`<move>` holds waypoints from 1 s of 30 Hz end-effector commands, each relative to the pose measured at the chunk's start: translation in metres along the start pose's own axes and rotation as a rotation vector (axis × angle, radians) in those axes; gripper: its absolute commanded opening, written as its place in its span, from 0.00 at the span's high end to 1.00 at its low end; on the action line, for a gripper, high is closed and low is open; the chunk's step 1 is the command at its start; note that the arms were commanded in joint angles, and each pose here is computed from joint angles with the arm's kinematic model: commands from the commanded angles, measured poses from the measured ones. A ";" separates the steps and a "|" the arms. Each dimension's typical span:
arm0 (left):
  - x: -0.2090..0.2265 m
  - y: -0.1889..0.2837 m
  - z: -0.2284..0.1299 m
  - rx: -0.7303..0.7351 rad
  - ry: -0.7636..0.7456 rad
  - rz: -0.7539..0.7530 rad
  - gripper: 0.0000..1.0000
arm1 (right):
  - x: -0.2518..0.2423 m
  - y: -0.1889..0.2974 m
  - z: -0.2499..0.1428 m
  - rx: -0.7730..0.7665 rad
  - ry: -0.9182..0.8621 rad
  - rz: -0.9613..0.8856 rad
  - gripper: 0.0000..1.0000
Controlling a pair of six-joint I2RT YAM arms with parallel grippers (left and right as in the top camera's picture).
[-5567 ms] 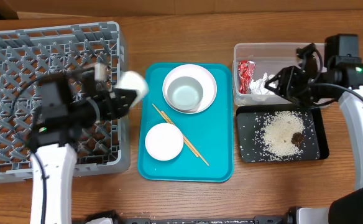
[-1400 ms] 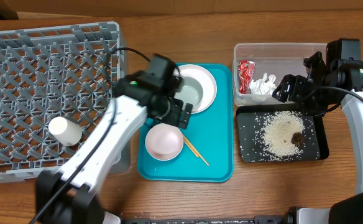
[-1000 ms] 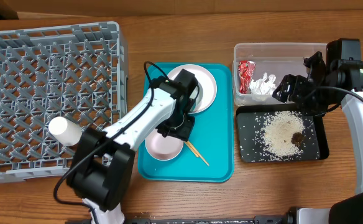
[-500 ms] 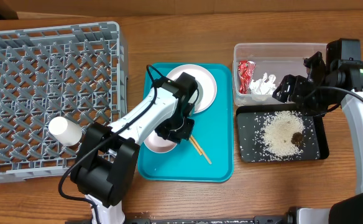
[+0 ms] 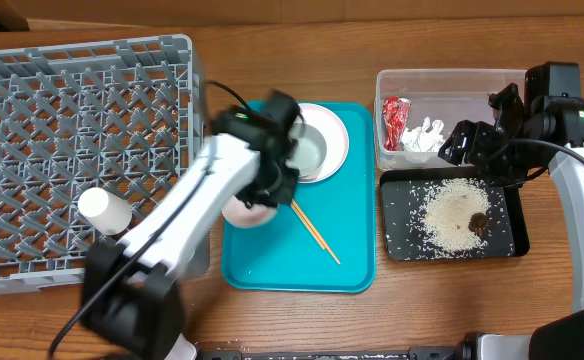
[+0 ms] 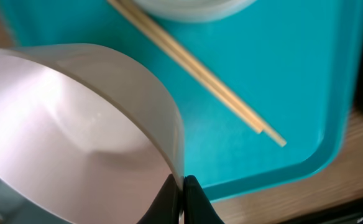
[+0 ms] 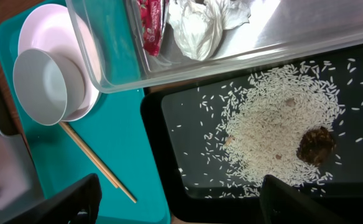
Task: Sort waste into correct bins and load items into the dishwasher
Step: 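Reach the left gripper to the pink bowl and grasp its rim, then carry the pink bowl left and set it tilted in the rack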
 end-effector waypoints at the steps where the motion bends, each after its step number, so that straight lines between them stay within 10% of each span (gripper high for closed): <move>1: 0.023 0.061 0.005 -0.205 -0.008 -0.031 0.96 | 0.005 0.015 0.002 -0.054 0.021 0.000 0.17; 15: 0.180 0.119 0.028 -0.579 -0.063 -0.420 0.96 | 0.005 0.015 0.000 -0.043 0.017 0.000 0.15; 30: 0.293 0.052 0.047 -0.677 0.023 -0.693 0.96 | 0.005 0.015 0.000 -0.043 0.017 0.000 0.15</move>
Point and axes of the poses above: each gripper's point midway between its finger pads, its own y axis back along the fingers, its own x axis along the line the jaws close on, z = x × y, the point moved 10 cm from there along y, back along the fingers, and after that the axes turned 8 degrees about y, right-handed, at the moved point
